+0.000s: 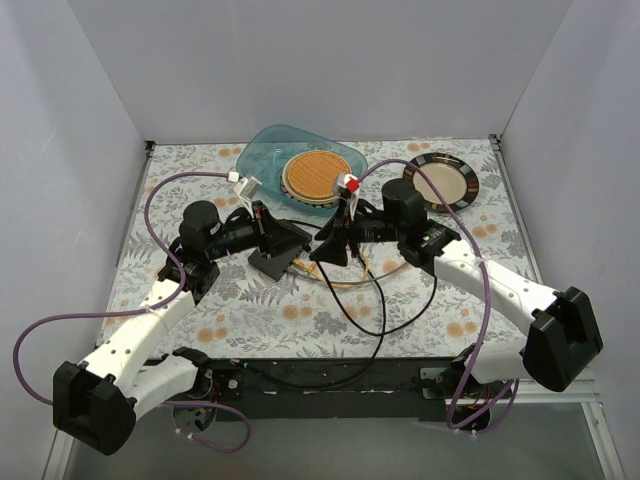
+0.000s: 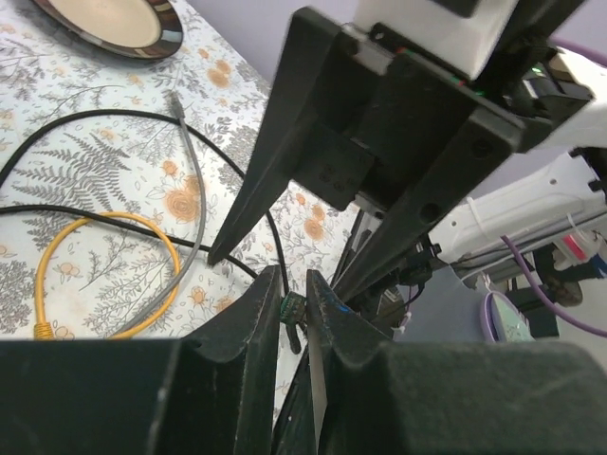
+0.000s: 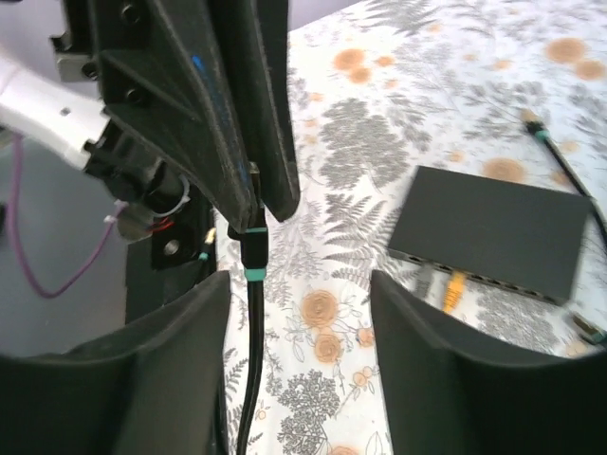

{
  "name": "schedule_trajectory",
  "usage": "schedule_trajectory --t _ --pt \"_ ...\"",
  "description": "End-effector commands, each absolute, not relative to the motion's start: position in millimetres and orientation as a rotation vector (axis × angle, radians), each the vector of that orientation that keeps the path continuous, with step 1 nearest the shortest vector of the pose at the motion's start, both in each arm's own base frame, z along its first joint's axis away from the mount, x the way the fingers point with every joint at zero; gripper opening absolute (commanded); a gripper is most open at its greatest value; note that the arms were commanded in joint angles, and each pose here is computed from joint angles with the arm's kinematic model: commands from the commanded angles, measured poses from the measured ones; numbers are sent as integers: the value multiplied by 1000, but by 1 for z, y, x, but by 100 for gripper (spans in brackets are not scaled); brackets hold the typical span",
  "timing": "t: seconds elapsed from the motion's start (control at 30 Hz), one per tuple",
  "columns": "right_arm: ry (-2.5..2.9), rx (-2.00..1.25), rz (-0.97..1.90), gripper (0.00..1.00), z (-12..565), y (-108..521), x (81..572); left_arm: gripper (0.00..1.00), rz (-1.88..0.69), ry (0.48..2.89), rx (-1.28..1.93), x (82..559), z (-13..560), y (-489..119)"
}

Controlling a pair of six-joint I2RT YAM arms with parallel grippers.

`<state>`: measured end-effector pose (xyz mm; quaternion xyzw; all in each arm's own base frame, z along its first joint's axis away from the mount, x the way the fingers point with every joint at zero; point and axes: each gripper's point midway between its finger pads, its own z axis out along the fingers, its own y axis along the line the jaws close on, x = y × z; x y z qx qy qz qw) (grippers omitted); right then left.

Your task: Insert the plug into the switch port

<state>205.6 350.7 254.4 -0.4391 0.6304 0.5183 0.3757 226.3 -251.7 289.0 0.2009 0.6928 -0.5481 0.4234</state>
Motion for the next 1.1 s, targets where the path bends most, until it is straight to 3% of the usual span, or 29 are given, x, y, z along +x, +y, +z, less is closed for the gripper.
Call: schedule_trajectory --t 0.0,0.23,0.43,1.07 --pt "1554 -971 1096 71 299 330 229 0 -1318 1730 346 244 314 -246" --pt "1460 -776 931 76 327 306 236 0 -1238 1833 46 269 323 -230" --pt "1481 -774 771 76 325 328 237 0 -1146 1893 -136 279 318 -214" --pt "1467 -718 572 65 313 359 246 0 -1152 1956 -169 279 308 -216"
